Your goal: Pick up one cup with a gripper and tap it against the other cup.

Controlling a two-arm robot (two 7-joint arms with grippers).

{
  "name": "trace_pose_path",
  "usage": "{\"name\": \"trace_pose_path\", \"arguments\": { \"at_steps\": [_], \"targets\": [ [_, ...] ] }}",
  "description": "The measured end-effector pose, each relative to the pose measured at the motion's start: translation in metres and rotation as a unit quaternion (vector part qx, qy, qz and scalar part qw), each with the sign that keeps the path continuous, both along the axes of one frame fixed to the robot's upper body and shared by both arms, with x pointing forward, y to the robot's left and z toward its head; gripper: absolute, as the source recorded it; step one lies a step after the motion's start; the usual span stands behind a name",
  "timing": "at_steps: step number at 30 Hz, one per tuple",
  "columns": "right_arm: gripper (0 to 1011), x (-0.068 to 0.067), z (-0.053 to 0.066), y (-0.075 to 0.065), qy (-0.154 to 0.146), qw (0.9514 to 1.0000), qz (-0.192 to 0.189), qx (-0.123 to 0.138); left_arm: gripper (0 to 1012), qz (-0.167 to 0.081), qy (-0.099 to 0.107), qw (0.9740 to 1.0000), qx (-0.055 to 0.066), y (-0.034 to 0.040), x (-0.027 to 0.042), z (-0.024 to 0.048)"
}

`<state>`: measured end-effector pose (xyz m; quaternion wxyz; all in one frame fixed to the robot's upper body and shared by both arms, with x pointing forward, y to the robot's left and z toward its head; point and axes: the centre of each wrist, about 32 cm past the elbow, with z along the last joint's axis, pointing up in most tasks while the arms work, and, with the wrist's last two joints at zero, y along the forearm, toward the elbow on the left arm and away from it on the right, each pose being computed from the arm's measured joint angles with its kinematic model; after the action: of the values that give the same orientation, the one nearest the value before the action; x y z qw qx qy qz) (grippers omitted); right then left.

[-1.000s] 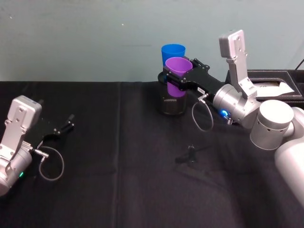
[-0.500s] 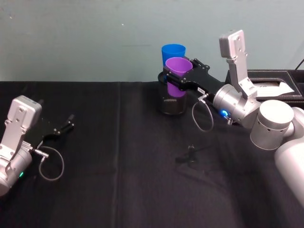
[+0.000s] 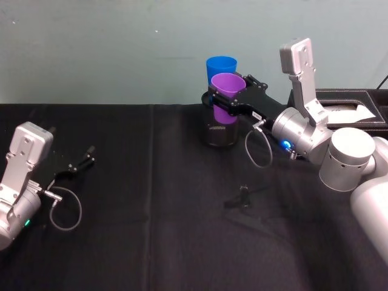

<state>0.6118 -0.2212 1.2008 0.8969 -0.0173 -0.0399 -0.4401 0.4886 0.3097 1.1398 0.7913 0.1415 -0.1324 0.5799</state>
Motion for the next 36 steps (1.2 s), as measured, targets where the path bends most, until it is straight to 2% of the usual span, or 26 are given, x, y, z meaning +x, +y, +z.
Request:
{"name": "trace_pose_path", "arguments": {
  "at_steps": [36],
  "targets": [
    [758,0.0,0.0,0.0,0.0,1.0,0.0,0.0,1000,0.0,0.0,1.0,0.0,0.0,0.0,0.0]
  ]
}}
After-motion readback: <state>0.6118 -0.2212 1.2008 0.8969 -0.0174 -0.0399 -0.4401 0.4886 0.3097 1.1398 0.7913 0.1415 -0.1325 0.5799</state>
